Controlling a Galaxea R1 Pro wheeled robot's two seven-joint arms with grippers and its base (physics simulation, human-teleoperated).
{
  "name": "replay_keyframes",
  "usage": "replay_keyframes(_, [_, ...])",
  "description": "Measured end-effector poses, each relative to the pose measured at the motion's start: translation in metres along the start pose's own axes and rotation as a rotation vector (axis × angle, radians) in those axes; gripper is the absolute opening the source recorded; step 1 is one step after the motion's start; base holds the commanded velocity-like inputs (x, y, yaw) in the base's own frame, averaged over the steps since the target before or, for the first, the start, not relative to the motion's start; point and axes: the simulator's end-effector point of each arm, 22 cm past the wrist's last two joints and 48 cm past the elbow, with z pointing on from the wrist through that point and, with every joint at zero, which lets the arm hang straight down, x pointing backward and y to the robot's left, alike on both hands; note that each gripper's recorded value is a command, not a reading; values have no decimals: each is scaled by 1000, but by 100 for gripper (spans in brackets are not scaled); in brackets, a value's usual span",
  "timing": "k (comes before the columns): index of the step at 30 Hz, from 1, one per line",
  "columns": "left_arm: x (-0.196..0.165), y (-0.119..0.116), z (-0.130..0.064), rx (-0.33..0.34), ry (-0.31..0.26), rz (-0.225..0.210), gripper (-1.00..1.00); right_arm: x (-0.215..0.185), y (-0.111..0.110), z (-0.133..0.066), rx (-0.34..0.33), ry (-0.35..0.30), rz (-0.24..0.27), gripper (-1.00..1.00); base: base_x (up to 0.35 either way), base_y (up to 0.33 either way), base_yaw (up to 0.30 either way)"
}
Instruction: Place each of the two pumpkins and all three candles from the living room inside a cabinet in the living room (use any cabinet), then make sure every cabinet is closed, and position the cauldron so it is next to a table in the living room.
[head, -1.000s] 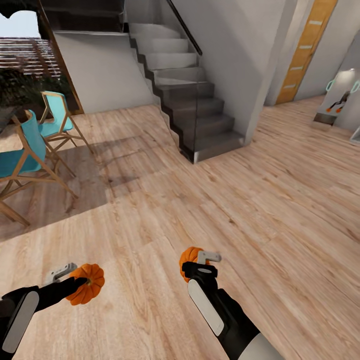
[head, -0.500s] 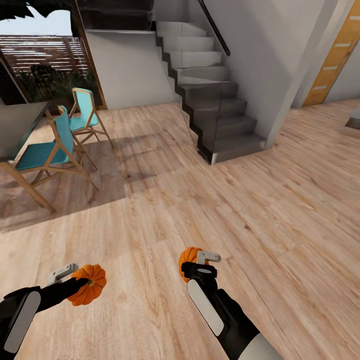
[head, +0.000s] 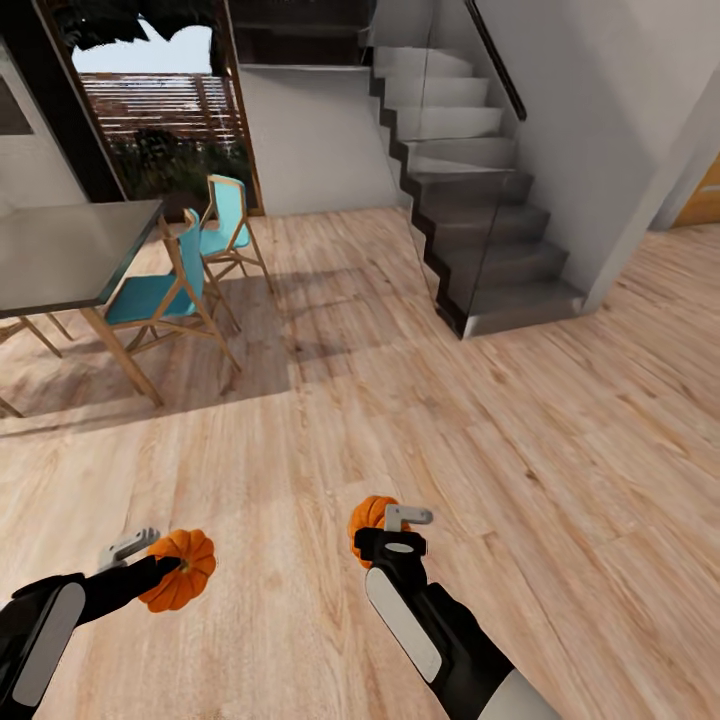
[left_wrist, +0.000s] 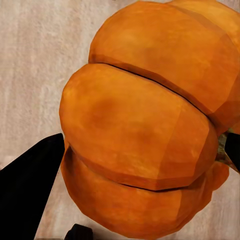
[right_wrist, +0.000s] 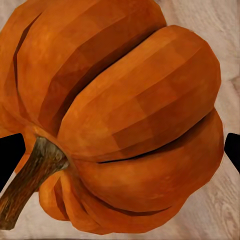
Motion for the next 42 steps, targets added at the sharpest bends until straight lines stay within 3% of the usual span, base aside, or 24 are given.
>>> replay_keyframes(42, [-18, -21, -59, 12, 9, -8, -100, -36, 4, -58, -5, 2, -4, -100, 0, 0, 283])
